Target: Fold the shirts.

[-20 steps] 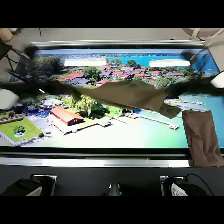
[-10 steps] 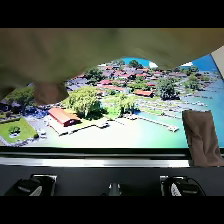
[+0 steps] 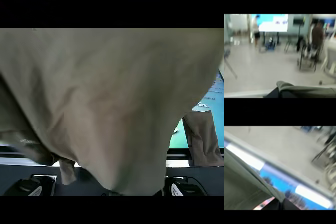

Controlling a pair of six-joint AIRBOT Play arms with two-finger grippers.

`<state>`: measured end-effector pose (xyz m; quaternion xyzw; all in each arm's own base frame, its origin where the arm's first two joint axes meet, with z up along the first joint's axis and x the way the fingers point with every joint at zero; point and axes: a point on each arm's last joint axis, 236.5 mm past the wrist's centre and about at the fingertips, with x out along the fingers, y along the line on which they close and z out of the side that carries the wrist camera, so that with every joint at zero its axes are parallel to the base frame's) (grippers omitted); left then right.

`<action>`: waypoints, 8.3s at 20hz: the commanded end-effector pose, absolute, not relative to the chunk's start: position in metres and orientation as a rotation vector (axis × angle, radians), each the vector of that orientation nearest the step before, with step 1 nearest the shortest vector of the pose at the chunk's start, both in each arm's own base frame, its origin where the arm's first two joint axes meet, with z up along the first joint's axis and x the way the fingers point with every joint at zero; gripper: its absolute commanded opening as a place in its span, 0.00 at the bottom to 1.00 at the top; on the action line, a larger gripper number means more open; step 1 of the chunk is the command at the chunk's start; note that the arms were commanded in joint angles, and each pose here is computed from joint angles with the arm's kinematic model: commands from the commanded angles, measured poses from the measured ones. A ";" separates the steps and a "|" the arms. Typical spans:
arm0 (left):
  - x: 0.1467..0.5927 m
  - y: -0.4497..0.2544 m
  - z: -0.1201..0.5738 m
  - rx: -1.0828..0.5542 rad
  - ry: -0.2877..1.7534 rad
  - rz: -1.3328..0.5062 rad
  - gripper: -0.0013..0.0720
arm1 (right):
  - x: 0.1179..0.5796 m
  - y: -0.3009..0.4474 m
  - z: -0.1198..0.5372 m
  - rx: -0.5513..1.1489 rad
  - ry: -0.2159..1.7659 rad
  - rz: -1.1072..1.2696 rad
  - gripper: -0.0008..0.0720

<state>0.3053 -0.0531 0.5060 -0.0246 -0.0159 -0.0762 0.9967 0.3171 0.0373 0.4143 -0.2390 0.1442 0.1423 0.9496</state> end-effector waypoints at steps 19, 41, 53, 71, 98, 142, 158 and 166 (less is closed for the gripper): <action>0.461 -0.112 0.016 -0.083 1.231 -0.150 0.83 | 0.519 -0.013 0.033 -0.081 1.149 0.359 0.86; 0.333 -0.141 -0.108 -0.444 1.461 -0.303 0.35 | 0.332 -0.016 -0.056 0.055 1.708 0.568 0.78; 0.340 -0.144 -0.079 -0.408 1.375 -0.349 0.05 | 0.321 0.053 -0.108 0.310 1.650 0.585 0.80; 0.247 -0.019 0.572 -0.133 -0.292 -0.125 0.05 | 0.297 -0.032 0.543 -0.421 -0.090 -0.107 0.04; 0.481 -0.013 0.053 -0.458 0.759 -0.026 0.05 | 0.572 0.015 0.049 -0.075 0.986 0.269 0.04; 0.315 -0.050 -0.108 -0.642 1.533 -0.174 0.05 | 0.357 0.048 -0.124 0.243 1.583 0.622 0.29; 0.200 -0.056 0.566 -0.131 -0.268 -0.239 0.05 | 0.229 -0.002 0.537 -0.597 -0.115 -0.051 0.04; 0.207 -0.049 0.542 -0.118 -0.166 -0.197 0.05 | 0.232 -0.013 0.491 -0.579 0.088 -0.035 0.04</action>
